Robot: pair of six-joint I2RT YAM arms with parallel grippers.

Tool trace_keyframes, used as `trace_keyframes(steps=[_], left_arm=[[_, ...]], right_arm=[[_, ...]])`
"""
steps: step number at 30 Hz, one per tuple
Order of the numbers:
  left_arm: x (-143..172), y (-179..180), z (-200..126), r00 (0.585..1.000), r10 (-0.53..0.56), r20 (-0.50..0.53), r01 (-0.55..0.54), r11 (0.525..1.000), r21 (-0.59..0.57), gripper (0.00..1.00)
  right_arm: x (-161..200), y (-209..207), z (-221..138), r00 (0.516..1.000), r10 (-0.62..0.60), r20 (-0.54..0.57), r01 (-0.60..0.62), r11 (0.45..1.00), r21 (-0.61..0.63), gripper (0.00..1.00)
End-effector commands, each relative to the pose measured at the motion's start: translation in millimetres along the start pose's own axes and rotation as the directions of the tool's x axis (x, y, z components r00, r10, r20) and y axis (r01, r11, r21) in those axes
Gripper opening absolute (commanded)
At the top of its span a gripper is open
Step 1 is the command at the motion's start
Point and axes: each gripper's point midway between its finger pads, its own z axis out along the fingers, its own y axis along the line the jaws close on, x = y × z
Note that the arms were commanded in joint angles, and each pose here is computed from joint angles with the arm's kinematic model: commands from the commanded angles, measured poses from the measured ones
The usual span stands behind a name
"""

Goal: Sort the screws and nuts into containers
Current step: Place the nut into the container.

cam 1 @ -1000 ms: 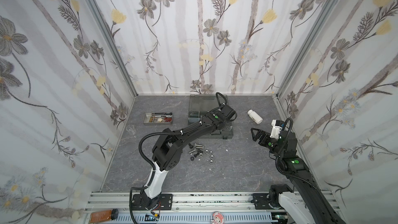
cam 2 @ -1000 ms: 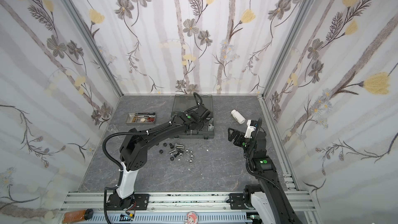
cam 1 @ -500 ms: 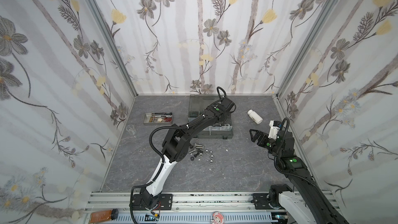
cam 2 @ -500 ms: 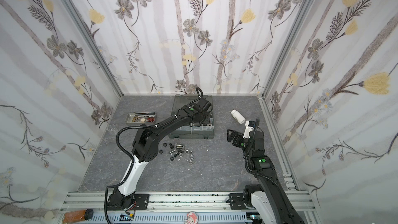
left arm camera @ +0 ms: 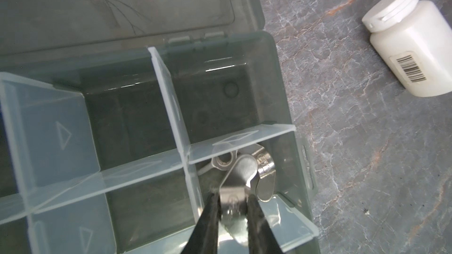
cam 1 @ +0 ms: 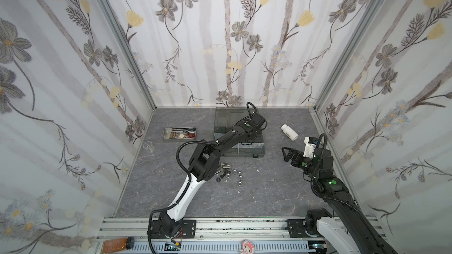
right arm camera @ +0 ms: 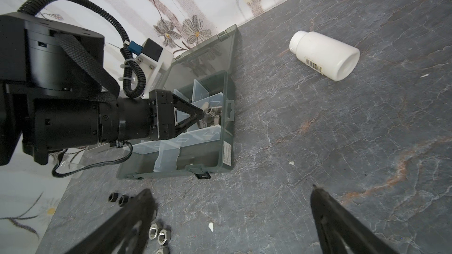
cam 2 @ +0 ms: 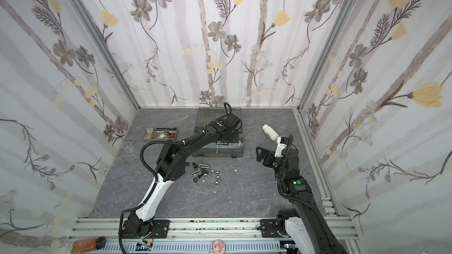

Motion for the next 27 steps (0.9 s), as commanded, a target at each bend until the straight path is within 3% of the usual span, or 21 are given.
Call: trace_keyframes(steps=[1, 8, 15, 21, 27], left_arm=[[-3, 1, 0, 1.0, -0.002, 0.006, 0.002, 1.0, -0.003, 0.33], [-18, -9, -23, 0.999, -0.003, 0.051, 0.001, 0.999, 0.034, 0.63], [-48, -18, -88, 0.985, 0.015, 0.171, -0.027, 0.997, 0.066, 0.88], [-57, -10, -148, 0.961, 0.025, 0.275, -0.045, 0.997, 0.068, 0.97], [-48, 5, -191, 0.939, 0.005, 0.343, -0.031, 0.997, 0.07, 1.0]], right_arm=[[-10, 8, -2, 0.999, -0.019, 0.031, 0.02, 1.0, -0.021, 1.0], [-9, 16, -6, 0.999, -0.035, 0.018, 0.035, 0.999, -0.028, 1.0], [-14, 34, -14, 0.997, -0.07, 0.013, 0.07, 0.997, -0.04, 0.96], [-11, 52, -15, 0.995, -0.101, -0.017, 0.099, 0.993, -0.07, 0.93], [5, 80, -7, 0.977, -0.186, -0.102, 0.172, 0.976, -0.131, 0.94]])
